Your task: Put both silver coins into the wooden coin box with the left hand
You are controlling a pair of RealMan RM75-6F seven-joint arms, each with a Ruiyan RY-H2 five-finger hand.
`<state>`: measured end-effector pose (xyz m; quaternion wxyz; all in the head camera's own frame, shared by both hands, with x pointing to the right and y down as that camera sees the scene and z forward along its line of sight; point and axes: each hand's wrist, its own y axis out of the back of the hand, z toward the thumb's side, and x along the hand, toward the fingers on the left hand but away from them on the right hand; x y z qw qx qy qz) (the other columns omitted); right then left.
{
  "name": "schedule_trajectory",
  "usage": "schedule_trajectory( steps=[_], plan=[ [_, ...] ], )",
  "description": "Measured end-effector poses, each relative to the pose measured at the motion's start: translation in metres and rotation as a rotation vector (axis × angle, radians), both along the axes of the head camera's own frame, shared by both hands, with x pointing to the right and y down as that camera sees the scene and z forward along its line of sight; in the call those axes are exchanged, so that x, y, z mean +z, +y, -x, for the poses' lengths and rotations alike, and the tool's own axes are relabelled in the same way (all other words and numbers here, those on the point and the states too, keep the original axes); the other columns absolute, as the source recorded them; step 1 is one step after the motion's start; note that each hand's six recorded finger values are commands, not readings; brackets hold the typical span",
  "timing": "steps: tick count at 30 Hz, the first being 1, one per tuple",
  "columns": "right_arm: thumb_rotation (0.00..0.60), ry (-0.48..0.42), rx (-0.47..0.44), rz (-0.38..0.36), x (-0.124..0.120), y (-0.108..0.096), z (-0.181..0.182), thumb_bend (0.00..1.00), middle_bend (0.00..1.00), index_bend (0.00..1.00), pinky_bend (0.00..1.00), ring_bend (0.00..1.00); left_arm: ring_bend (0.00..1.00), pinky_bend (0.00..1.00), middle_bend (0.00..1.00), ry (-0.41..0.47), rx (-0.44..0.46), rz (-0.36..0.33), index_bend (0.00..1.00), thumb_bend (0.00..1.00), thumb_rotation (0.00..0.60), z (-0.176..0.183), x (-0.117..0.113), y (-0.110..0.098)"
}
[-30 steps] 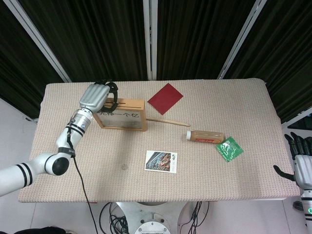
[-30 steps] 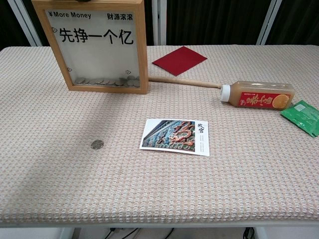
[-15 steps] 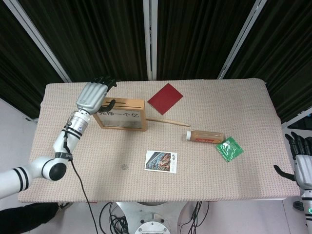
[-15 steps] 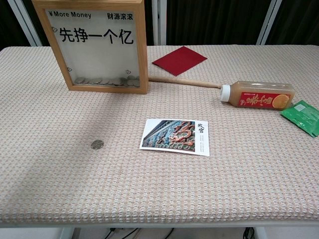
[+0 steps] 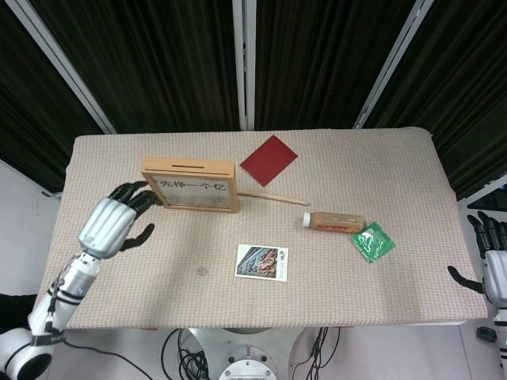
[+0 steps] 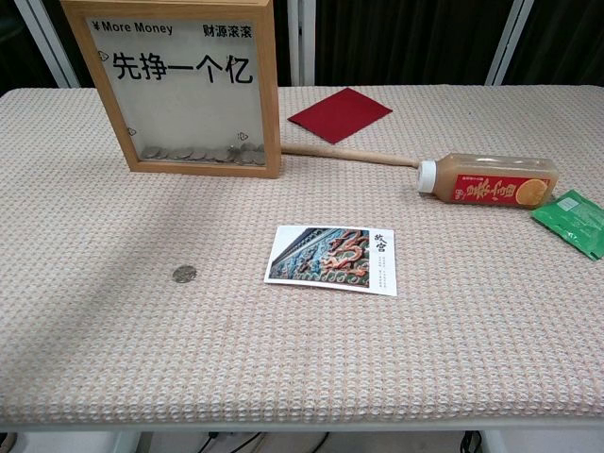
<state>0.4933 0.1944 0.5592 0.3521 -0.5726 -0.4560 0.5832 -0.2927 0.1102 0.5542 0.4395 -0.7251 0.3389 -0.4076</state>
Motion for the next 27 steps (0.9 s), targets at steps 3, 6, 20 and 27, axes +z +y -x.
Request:
schedule_trajectory(
  steps=[3,6,20,27],
  plan=[
    [0.6,0.001,-0.007,0.001,-0.001,0.001,0.003,0.12,0.0,0.0,0.0,0.0,0.15,0.24,0.3,0.009,-0.022,0.034,0.34,0.25,0.6,0.016,0.01,0.026],
    [0.6,-0.002,-0.013,0.004,-0.001,0.003,0.006,0.12,0.0,0.0,0.0,0.0,0.15,0.24,0.29,0.006,-0.017,0.047,0.34,0.13,0.6,0.021,0.025,0.038],
    [0.6,0.013,-0.005,0.006,-0.008,0.013,0.004,0.12,0.0,0.0,0.0,0.0,0.14,0.22,0.28,0.034,0.07,0.068,0.34,0.05,0.6,-0.01,0.101,0.078],
    [0.6,0.008,0.001,0.006,-0.008,0.013,0.003,0.12,0.0,0.0,0.0,0.0,0.13,0.21,0.27,0.046,0.123,0.103,0.36,0.06,0.6,-0.027,0.129,0.088]
  ],
)
